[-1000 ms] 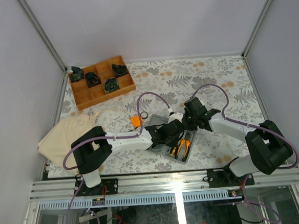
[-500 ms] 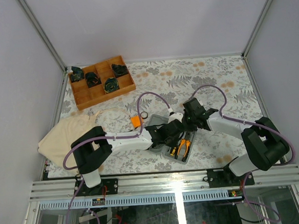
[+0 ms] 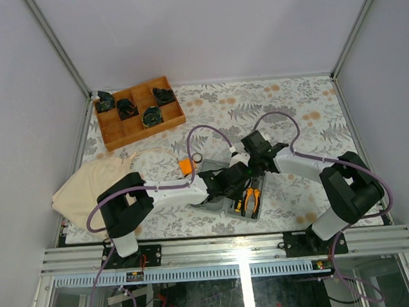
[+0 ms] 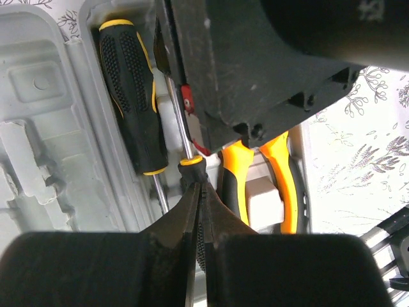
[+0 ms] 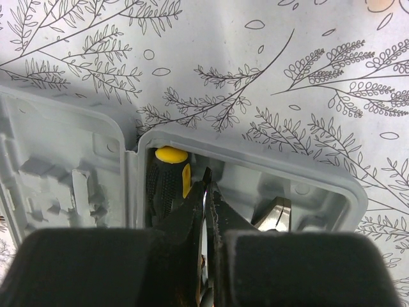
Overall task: Sort the tools into containers
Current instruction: Adjust the screwdriver in the storage box.
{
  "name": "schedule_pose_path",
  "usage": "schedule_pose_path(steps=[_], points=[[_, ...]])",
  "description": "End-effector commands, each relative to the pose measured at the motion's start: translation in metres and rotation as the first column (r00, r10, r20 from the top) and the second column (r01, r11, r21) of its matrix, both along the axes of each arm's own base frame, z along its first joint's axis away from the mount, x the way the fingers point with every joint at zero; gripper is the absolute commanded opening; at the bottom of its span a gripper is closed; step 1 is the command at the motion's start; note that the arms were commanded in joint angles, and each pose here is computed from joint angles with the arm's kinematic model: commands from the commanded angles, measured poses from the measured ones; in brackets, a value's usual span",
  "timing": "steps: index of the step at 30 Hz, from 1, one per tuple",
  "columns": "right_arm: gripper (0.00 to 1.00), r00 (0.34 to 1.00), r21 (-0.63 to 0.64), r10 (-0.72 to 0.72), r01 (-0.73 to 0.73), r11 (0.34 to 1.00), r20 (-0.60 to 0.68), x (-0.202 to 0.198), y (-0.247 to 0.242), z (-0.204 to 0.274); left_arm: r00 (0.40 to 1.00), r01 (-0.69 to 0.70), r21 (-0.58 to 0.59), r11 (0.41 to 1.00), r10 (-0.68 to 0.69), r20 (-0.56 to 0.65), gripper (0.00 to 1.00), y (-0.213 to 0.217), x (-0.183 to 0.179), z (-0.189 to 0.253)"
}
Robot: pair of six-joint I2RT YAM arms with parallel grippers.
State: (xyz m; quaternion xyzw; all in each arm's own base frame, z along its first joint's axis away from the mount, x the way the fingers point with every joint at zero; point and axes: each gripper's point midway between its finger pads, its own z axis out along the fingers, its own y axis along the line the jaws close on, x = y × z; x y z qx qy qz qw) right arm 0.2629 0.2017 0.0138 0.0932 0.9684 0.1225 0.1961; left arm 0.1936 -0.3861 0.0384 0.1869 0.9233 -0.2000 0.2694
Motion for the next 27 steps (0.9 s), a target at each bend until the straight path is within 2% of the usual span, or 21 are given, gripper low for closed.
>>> schedule_pose_path(steps=[1, 12, 27], points=[[0.00, 0.972, -0.181, 0.041, -0.085, 0.980, -0.231, -0.059, -0.033, -0.059, 0.991, 0.065, 0.121, 0.991, -0.050, -0.126, 0.00, 0.024, -0.031, -0.050], [0.00, 0.950, -0.265, 0.029, -0.116, 0.957, -0.311, -0.075, -0.050, -0.080, 0.990, 0.071, 0.128, 0.989, -0.054, -0.134, 0.00, 0.022, -0.031, -0.052], [0.00, 0.961, -0.225, 0.032, -0.097, 0.969, -0.275, -0.069, -0.042, -0.070, 0.957, 0.096, 0.319, 0.943, 0.001, -0.291, 0.00, 0.075, -0.072, -0.112]])
